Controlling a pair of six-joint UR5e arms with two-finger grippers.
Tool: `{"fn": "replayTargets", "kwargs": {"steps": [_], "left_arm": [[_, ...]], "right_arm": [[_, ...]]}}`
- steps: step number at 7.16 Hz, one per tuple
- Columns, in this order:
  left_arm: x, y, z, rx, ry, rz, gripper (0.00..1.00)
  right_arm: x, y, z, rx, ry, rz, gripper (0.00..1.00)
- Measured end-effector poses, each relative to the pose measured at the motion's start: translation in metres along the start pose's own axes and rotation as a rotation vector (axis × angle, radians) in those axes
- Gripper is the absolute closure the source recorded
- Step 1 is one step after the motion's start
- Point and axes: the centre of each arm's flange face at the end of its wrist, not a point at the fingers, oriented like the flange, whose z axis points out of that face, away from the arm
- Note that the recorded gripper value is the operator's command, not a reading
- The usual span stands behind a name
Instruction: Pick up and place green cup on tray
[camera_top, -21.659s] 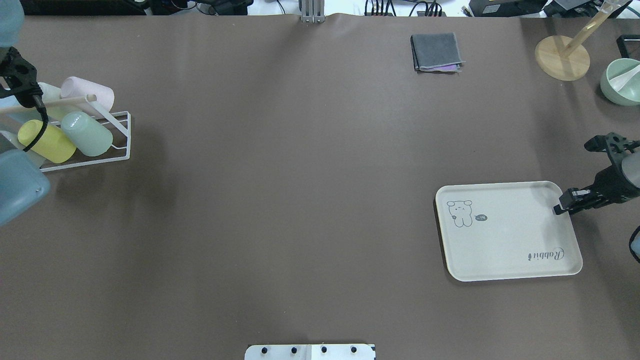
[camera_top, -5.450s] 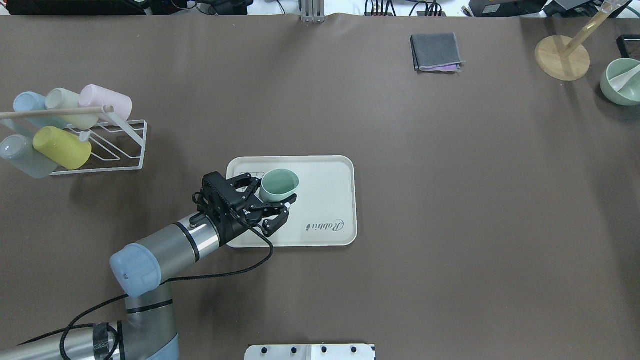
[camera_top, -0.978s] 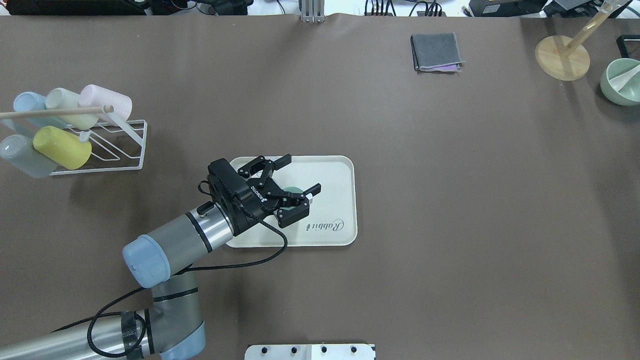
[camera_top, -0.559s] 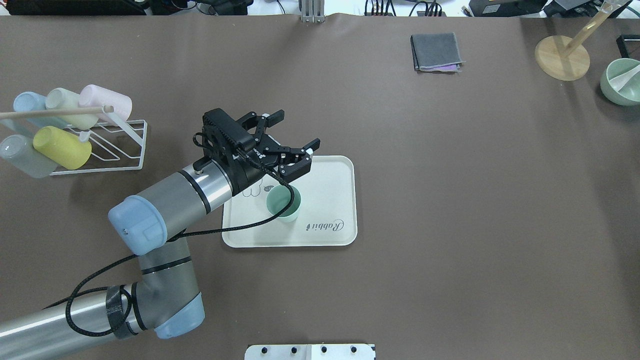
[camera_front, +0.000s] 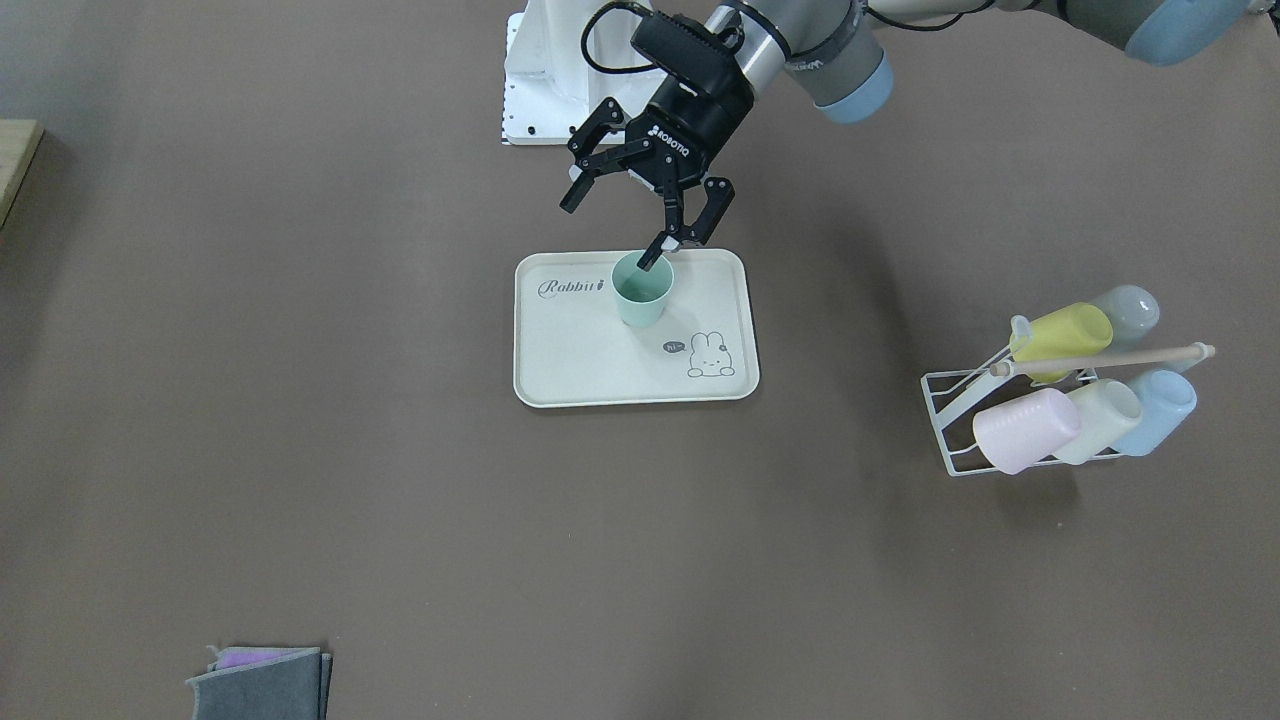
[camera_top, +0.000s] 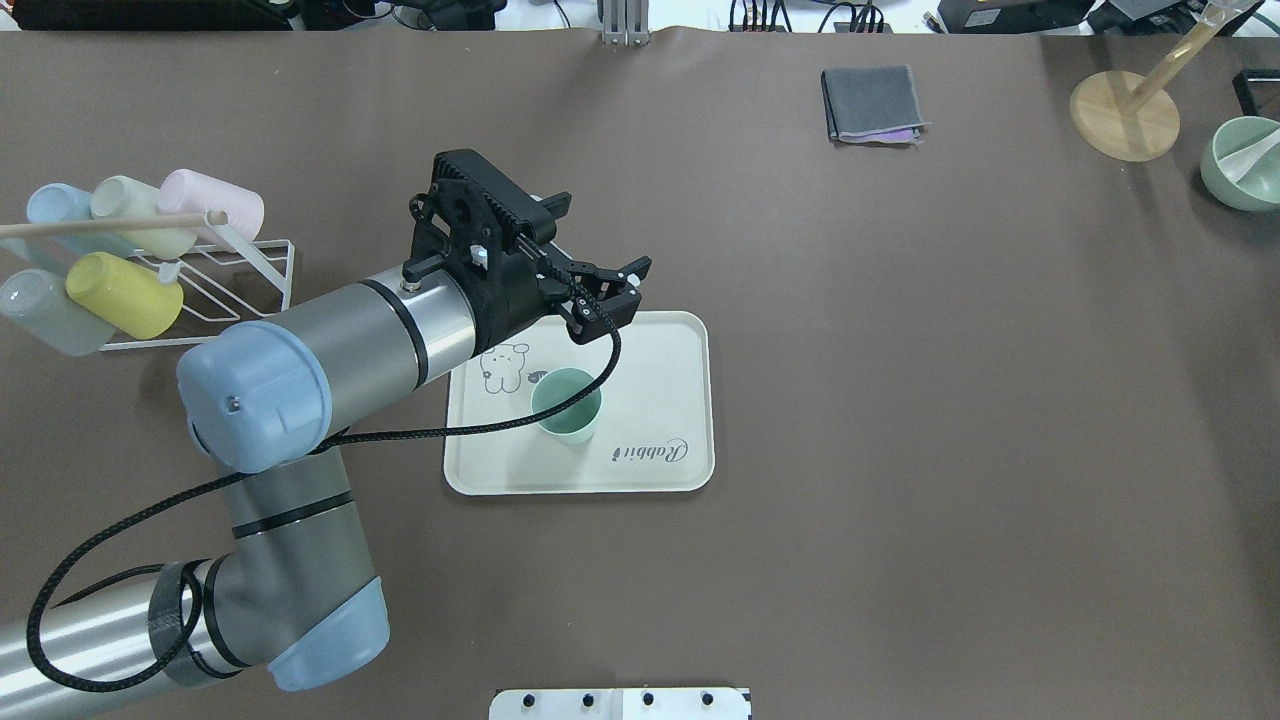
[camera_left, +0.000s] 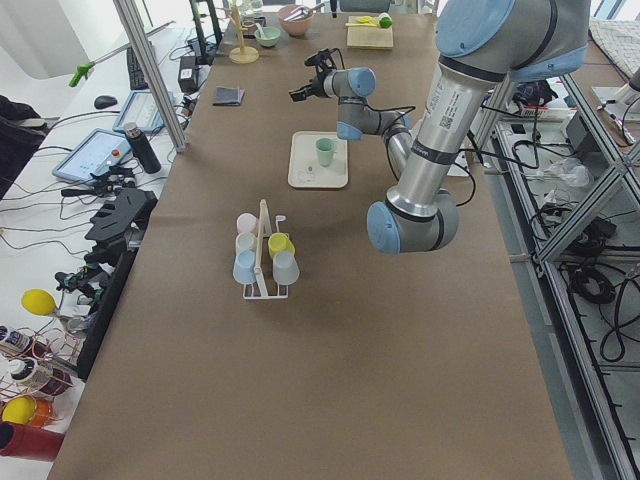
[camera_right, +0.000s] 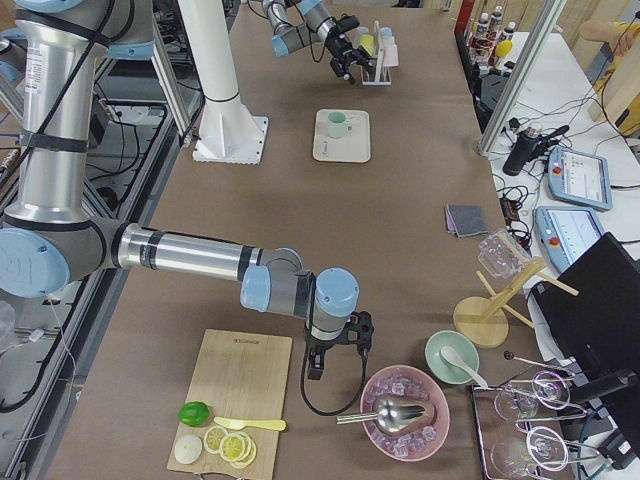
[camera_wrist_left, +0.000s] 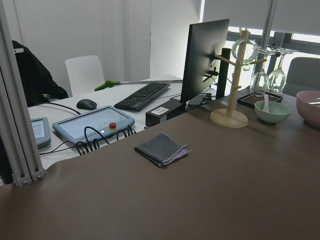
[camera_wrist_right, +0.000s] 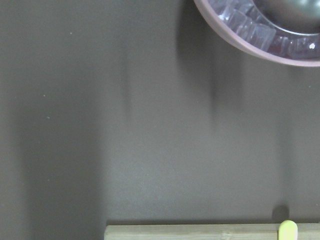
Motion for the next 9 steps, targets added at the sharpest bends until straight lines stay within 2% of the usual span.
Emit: {"fn": "replayTargets", "kwargs": {"steps": [1,3,5,6,7,8,9], "left_arm": [[-0.005,-0.010,-0.007,-0.055,-0.002,0.011,0.02],[-0.030,-0.038,-0.030,-0.218,-0.038,0.026,0.02],[-0.087,-0.040,-0.052,-0.384,-0.069,-0.004,0.02],[-0.140,-0.038,-0.072,-0.495,-0.082,-0.065,0.02],[-0.204,-0.032,-0.095,-0.608,-0.096,-0.171,0.02],[-0.266,-0.016,-0.114,-0.695,-0.120,-0.291,0.02],[-0.325,0.004,-0.134,-0.747,-0.168,-0.399,0.02]], "right_arm": [[0.000,0.000,0.000,0.000,0.000,0.000,0.00],[0.000,0.000,0.000,0.000,0.000,0.000,0.00],[0.000,0.000,0.000,0.000,0.000,0.000,0.00],[0.000,0.000,0.000,0.000,0.000,0.000,0.00],[0.000,0.000,0.000,0.000,0.000,0.000,0.00],[0.000,0.000,0.000,0.000,0.000,0.000,0.00],[0.000,0.000,0.000,0.000,0.000,0.000,0.00]]}}
